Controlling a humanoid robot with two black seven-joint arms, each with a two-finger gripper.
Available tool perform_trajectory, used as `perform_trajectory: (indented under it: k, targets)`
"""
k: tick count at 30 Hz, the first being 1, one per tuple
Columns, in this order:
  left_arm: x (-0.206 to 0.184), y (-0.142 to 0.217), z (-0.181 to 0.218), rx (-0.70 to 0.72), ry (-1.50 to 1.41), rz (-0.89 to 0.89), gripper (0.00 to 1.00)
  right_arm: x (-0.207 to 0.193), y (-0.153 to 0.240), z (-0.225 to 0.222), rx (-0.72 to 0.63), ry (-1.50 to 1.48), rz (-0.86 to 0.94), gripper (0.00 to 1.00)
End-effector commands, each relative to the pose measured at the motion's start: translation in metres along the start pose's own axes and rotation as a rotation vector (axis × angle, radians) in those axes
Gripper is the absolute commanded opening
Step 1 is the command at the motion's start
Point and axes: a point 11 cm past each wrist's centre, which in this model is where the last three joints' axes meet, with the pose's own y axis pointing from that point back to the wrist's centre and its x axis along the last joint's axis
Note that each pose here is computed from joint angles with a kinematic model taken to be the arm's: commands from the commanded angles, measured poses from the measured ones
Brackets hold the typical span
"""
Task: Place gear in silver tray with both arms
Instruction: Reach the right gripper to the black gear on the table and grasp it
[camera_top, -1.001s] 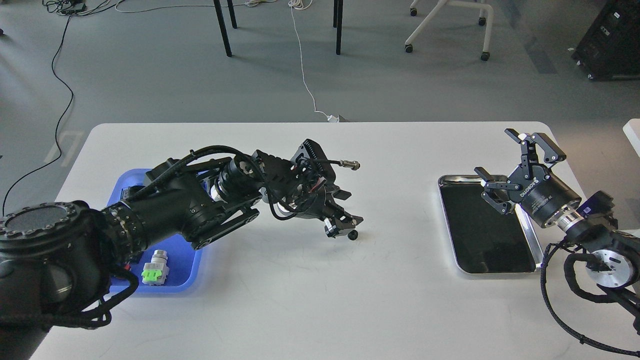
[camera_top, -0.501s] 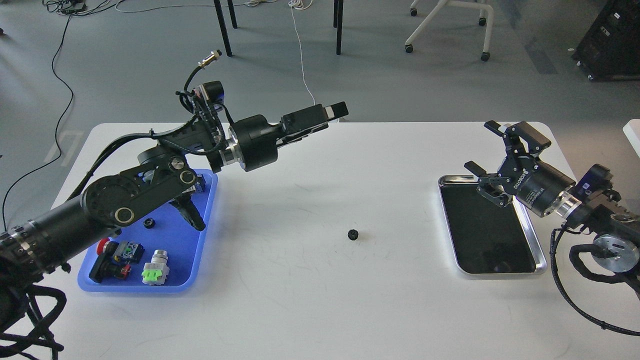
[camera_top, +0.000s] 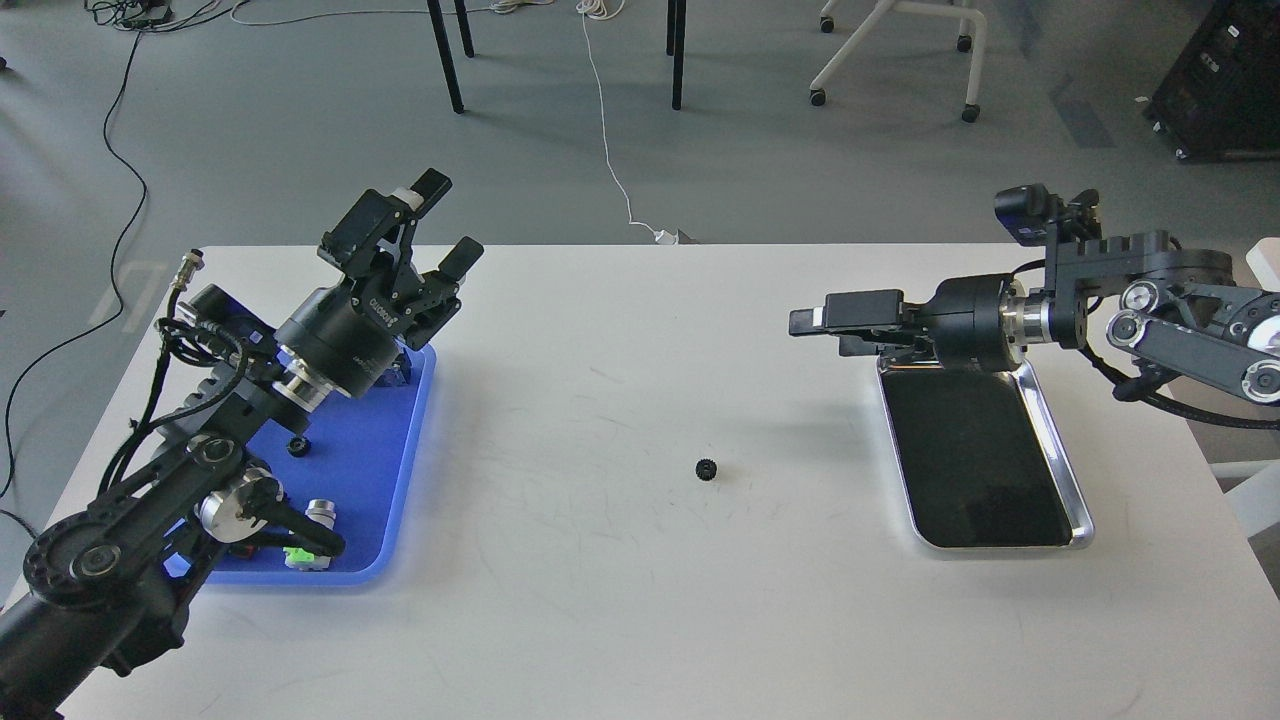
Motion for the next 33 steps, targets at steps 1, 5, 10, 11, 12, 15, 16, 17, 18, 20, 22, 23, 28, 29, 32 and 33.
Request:
perform_trajectory:
  k: [1, 5, 10, 11, 12, 15, 16, 17, 18, 20, 22, 23, 28, 29, 32, 33]
  targets:
    - [0.007, 0.002, -0.001, 0.019, 0.094, 0.043, 0.98, -0.012, -0.026, -0.006, -0.092, 0.269, -0.133, 0.99]
    - [0.014, 0.005, 0.001, 0.014, 0.114, 0.071, 0.98, -0.027, -0.052, -0.007, -0.128, 0.544, -0.202, 0.99]
    - [0.014, 0.010, -0.004, 0.025, 0.121, 0.081, 0.98, -0.040, -0.077, -0.020, -0.086, 0.667, -0.227, 0.99]
    - [0.014, 0.010, -0.003, 0.024, 0.120, 0.079, 0.98, -0.041, -0.081, -0.024, -0.076, 0.681, -0.229, 0.99]
    - [0.014, 0.011, -0.003, 0.024, 0.122, 0.083, 0.98, -0.042, -0.085, -0.028, -0.067, 0.696, -0.233, 0.99]
    - [0.014, 0.011, -0.004, 0.023, 0.123, 0.085, 0.98, -0.047, -0.094, -0.035, -0.054, 0.749, -0.262, 0.98]
    - [0.014, 0.011, -0.004, 0.024, 0.122, 0.084, 0.98, -0.048, -0.097, -0.037, -0.053, 0.771, -0.268, 0.98]
    - [0.014, 0.011, -0.003, 0.023, 0.122, 0.083, 0.98, -0.050, -0.101, -0.038, -0.051, 0.797, -0.277, 0.98]
    - [0.013, 0.011, -0.003, 0.021, 0.122, 0.081, 0.98, -0.050, -0.104, -0.038, -0.051, 0.821, -0.279, 0.98]
    - [0.013, 0.012, -0.004, 0.024, 0.123, 0.081, 0.98, -0.049, -0.109, -0.039, -0.053, 0.862, -0.281, 0.96]
    - [0.013, 0.013, -0.005, 0.028, 0.125, 0.082, 0.98, -0.051, -0.116, -0.042, -0.047, 0.897, -0.287, 0.94]
    - [0.012, 0.013, -0.004, 0.025, 0.126, 0.081, 0.98, -0.051, -0.119, -0.043, -0.046, 0.911, -0.286, 0.94]
    - [0.010, 0.018, -0.005, 0.027, 0.133, 0.084, 0.98, -0.051, -0.124, -0.045, -0.047, 0.935, -0.293, 0.89]
    - [0.010, 0.019, -0.006, 0.027, 0.134, 0.083, 0.98, -0.053, -0.124, -0.043, -0.050, 0.934, -0.300, 0.86]
    - [0.010, 0.021, -0.007, 0.031, 0.137, 0.085, 0.98, -0.058, -0.126, -0.039, -0.054, 0.935, -0.316, 0.81]
    - [0.010, 0.021, -0.008, 0.032, 0.138, 0.086, 0.98, -0.058, -0.126, -0.038, -0.058, 0.935, -0.314, 0.76]
